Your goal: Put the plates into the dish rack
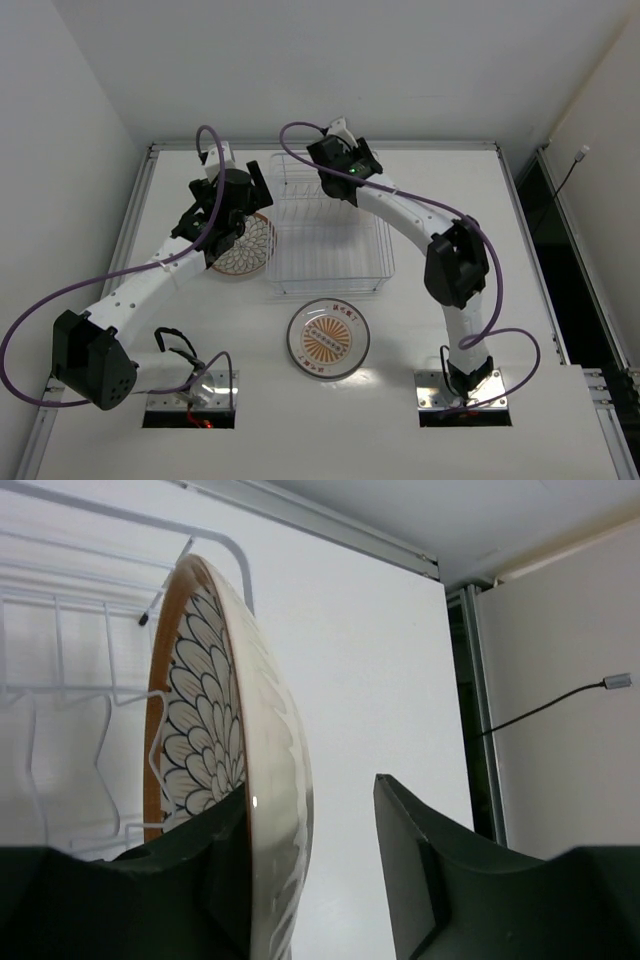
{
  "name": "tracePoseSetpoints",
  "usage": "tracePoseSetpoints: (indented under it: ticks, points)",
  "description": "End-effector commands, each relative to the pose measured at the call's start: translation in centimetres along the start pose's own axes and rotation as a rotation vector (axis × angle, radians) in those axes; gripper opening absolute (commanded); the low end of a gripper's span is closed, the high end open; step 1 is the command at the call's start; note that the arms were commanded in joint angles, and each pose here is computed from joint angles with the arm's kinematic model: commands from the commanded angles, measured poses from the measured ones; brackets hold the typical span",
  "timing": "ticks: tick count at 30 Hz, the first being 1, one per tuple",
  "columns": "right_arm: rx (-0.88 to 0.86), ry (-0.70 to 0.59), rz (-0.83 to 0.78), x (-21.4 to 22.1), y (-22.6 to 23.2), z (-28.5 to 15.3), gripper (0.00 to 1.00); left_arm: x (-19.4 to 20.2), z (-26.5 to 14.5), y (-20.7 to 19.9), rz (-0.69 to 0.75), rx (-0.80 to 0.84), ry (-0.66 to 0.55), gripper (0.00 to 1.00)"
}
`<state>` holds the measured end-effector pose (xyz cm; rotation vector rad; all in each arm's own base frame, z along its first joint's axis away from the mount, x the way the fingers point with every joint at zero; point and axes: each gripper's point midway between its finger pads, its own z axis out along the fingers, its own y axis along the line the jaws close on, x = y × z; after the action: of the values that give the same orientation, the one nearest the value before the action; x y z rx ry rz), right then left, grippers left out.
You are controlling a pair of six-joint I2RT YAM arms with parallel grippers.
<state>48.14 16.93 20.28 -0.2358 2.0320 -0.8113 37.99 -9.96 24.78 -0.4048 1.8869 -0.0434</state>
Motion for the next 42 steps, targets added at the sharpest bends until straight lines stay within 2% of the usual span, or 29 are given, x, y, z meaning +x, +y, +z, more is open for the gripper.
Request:
tracePoseSetpoints:
  ticks: [1,6,8,12,15,16,18,20,21,24,27,33,35,36,37,42]
  points:
    - [0.023,0.021,-0.009,0.6,-0.4,0.5,0.35,-1.4,-0.6,-0.1,-0.044,0.010,-0.043,1.00]
    - [0.046,0.030,-0.031,0.1,-0.1,1.0,0.27,-1.4,-0.6,-0.1,-0.044,0.010,-0.043,1.00]
    - [0.046,0.018,-0.022,-0.7,-0.5,0.8,0.20,-1.4,-0.6,-0.1,-0.044,0.010,-0.043,1.00]
    - [0.052,0.024,-0.028,-0.8,-0.8,1.2,0.14,-1.4,-0.6,-0.1,-0.044,0.010,-0.043,1.00]
    - [0.043,0.022,-0.024,-1.4,-0.6,1.2,0.14,-1.4,-0.6,-0.1,-0.044,0.010,-0.043,1.00]
    - [0.044,0.017,-0.016,-1.7,-0.8,1.2,0.16,-1.4,-0.6,-0.1,-0.044,0.010,-0.043,1.00]
    - [0.049,0.030,-0.025,-1.5,-1.0,1.6,0.35,-1.4,-0.6,-0.1,-0.044,0.010,-0.043,1.00]
    - [0.049,0.031,-0.026,-1.4,-1.2,1.4,0.48,-1.4,-0.6,-0.1,-0.044,0.010,-0.043,1.00]
    - [0.052,0.027,-0.024,-1.3,-1.2,1.0,0.50,-1.4,-0.6,-0.1,-0.044,0.010,-0.043,1.00]
    - [0.052,0.033,-0.024,-0.9,-1.2,0.9,0.51,-1.4,-0.6,-0.1,-0.044,0.010,-0.043,1.00]
    - [0.040,0.026,-0.004,-1.1,-1.3,0.7,0.42,-1.4,-0.6,-0.1,-0.044,0.010,-0.043,1.00]
    - [0.047,0.051,0.039,-0.9,-2.1,0.5,0.41,-1.4,-0.6,-0.1,-0.044,0.010,-0.043,1.00]
    - [0.018,0.050,0.062,-1.0,-1.9,0.3,0.45,-1.4,-0.6,-0.1,-0.044,0.010,-0.043,1.00]
    - [0.012,0.044,0.071,-1.3,-2.0,-0.4,0.54,-1.4,-0.6,-0.1,-0.044,0.010,-0.043,1.00]
    - [0.012,0.044,0.071,-1.3,-2.0,-0.4,0.57,-1.3,-0.6,-0.2,-0.044,0.018,-0.039,1.00]
    - [-0.062,0.006,0.106,-2.5,-0.3,-2.1,0.62,-1.3,-0.6,-0.2,-0.044,0.018,-0.038,1.00]
